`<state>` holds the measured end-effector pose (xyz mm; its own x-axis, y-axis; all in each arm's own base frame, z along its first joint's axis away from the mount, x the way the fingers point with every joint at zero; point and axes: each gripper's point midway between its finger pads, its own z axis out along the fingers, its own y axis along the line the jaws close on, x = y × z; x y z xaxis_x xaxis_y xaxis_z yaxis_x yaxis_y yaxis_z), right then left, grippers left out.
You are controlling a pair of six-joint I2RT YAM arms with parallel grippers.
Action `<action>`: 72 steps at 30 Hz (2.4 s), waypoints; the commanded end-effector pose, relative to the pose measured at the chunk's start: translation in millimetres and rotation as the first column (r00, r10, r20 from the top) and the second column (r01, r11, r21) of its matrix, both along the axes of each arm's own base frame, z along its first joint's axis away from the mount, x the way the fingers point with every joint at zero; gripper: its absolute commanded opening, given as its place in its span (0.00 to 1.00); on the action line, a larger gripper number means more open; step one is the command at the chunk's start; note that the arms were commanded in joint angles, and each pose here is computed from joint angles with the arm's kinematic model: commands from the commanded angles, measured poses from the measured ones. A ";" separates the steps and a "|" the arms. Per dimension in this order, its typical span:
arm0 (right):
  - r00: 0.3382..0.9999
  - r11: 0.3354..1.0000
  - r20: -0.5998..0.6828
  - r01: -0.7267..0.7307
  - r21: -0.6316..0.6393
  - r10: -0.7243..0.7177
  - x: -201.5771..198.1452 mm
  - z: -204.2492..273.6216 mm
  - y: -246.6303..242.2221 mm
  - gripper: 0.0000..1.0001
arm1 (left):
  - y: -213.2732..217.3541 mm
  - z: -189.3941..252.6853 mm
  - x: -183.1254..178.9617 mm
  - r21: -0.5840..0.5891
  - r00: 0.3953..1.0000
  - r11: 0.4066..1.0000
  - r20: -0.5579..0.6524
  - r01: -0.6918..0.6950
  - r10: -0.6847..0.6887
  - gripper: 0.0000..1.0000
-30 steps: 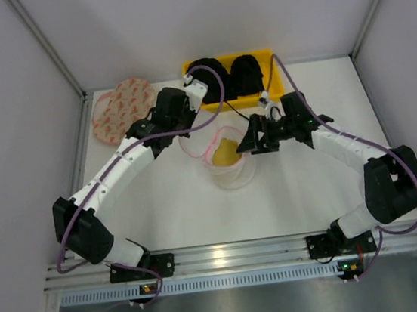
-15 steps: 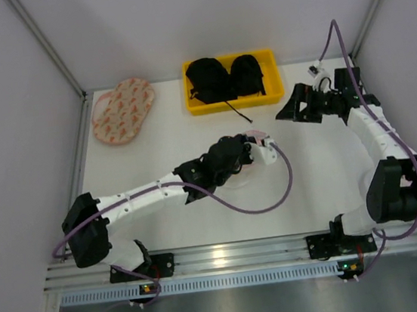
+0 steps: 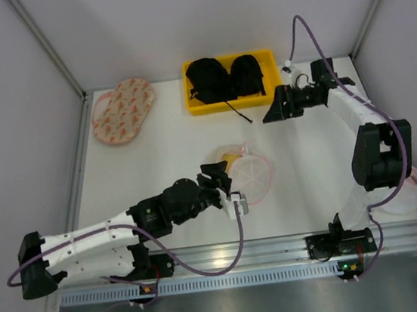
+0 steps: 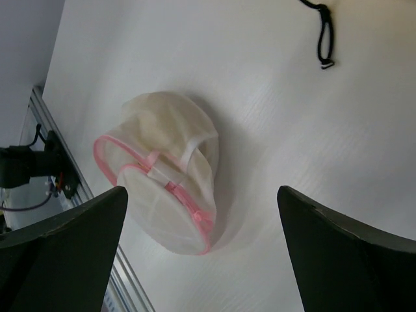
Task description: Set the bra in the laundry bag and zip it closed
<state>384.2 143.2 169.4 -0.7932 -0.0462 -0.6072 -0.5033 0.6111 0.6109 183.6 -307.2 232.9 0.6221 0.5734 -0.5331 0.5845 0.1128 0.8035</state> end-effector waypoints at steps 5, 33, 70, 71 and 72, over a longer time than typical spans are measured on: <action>0.968 0.967 -0.007 -0.252 0.027 0.252 -36.0 -40.0 58.5 0.99 | 31.5 0.2 -17.5 -0.087 0.900 0.975 -0.410 -0.202 0.150 0.54; 0.917 0.970 -0.333 -0.172 0.173 0.221 -161.3 -51.2 64.8 0.62 | -9.9 -91.9 166.0 0.088 0.088 0.753 -0.978 -0.652 0.190 0.31; 0.987 0.989 -0.087 -0.127 0.081 0.133 -81.7 -15.5 69.3 0.80 | 32.2 -171.1 19.2 0.091 -0.320 0.928 -0.947 -0.360 -0.032 0.28; 0.986 0.988 -0.082 -0.136 0.078 0.142 -80.8 -14.4 70.4 0.80 | 32.1 -165.9 19.7 0.077 -0.306 0.932 -0.951 -0.355 -0.038 0.14; 0.986 0.986 -0.077 -0.145 0.077 0.151 -80.3 -14.4 71.2 0.80 | 34.0 -158.4 14.0 0.080 -0.315 0.936 -0.948 -0.343 -0.035 0.09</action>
